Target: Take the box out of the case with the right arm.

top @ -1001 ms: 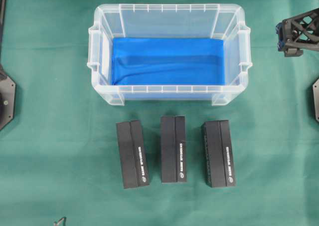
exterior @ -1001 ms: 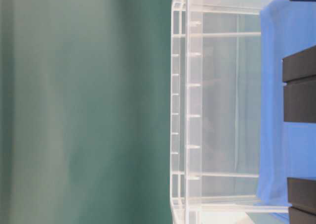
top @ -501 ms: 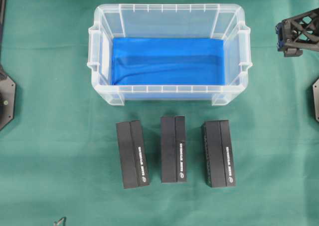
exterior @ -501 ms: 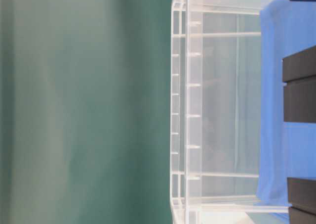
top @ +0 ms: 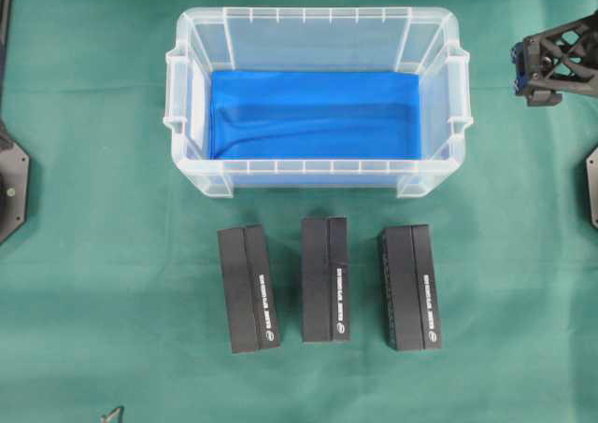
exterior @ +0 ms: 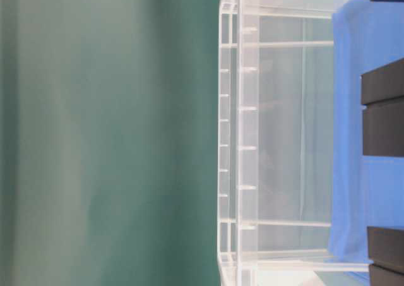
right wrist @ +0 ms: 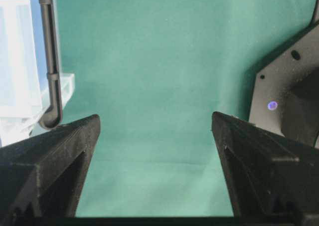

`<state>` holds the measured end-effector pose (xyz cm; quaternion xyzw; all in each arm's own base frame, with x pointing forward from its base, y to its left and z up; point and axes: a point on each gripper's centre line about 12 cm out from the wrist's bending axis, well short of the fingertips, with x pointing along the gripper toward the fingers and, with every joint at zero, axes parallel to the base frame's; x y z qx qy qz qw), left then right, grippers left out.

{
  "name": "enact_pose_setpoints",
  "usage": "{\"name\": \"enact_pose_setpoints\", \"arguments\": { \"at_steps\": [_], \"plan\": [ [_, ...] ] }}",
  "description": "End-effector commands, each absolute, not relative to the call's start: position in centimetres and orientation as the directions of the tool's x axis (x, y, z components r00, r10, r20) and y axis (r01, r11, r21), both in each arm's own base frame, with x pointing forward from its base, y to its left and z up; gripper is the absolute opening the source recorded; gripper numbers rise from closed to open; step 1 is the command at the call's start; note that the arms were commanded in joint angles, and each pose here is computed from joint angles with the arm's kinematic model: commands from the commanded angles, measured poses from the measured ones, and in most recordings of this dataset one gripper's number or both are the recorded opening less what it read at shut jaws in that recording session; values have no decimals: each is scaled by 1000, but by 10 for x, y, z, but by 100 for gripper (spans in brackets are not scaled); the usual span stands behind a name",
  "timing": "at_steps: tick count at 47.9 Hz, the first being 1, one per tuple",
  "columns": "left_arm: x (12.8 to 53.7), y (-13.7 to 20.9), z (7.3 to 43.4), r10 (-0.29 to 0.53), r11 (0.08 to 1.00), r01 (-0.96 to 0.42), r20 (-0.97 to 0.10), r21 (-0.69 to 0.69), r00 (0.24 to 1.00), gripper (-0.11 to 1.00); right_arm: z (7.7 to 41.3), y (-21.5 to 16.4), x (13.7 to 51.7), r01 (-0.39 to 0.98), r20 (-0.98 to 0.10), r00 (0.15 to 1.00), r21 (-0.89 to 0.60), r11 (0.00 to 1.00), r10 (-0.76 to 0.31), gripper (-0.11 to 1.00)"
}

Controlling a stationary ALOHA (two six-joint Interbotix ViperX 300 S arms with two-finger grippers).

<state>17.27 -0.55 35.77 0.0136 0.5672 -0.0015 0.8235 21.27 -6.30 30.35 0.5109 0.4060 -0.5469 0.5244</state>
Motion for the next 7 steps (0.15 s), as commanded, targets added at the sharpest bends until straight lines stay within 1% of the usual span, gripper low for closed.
{"name": "enact_pose_setpoints", "arguments": {
  "at_steps": [1,7],
  "plan": [
    [174,-5,364,16,1000,12,-926,22,378,2,310,-64,214,986,-982,99,119,-121,-163,88],
    [174,-5,364,15,1000,14,-926,21,377,2,310,-64,214,986,-981,98,119,-121,-165,88]
  ]
}}
